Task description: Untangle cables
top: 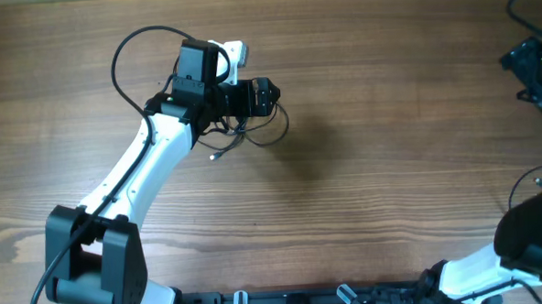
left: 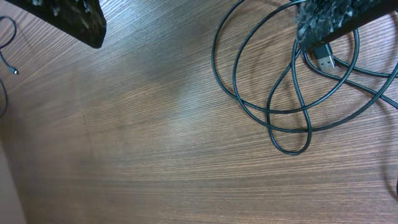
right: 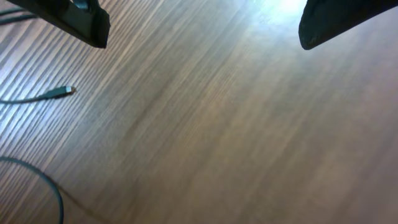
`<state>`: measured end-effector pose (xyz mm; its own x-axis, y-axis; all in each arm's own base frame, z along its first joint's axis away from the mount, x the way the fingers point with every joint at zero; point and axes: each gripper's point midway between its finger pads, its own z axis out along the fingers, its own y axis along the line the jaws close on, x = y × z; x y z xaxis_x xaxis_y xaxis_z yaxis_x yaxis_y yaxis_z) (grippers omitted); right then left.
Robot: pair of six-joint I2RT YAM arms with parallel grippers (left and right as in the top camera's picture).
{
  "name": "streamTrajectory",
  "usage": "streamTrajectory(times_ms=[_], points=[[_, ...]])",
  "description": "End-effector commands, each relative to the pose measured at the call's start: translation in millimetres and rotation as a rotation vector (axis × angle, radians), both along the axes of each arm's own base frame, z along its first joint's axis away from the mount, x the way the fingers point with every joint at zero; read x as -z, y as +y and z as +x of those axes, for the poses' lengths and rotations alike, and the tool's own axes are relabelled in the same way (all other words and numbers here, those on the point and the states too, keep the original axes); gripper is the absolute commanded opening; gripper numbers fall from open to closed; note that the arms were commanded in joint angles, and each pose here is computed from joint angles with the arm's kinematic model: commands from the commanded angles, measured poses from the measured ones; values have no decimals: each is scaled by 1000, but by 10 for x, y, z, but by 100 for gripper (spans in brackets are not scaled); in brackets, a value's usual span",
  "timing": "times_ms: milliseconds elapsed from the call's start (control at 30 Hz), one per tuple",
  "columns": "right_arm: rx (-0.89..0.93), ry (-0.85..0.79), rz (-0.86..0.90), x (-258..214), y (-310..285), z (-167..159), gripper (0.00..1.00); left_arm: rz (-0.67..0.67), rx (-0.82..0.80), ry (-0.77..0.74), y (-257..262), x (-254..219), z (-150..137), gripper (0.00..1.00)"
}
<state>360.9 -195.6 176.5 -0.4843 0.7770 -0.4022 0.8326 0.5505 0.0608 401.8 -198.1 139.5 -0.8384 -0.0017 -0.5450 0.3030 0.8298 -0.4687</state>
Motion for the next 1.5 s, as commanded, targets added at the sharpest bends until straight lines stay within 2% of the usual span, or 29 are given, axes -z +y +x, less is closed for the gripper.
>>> streamTrajectory(times_ms=[0, 200, 433, 600, 933, 1200, 1367, 1467], points=[[32, 151, -28, 475, -120, -154, 100, -13, 1, 6, -3, -8, 8, 100], [216, 289, -42, 965, -303, -628, 100, -13, 1, 6, -3, -8, 8, 100], [450, 304, -22, 1024, -808, -1175, 100, -12, 1, 9, -1, -4, 3, 100], [525, 226, 56, 1066, -1108, -1382, 100, -12, 1, 10, -1, -2, 1, 100], [650, 185, 77, 1089, -1348, -1648, 100, -12, 1, 10, 0, -1, 0, 100], [568, 83, 119, 1019, -1359, -1364, 100, -9, 3, 11, 7, 4, -3, 100], [491, -33, 74, 556, -1463, -1120, 100, -9, 2, 11, 6, 4, -3, 100], [482, -77, 33, 274, -1449, -1134, 100, -9, 2, 11, 6, 3, -2, 100]])
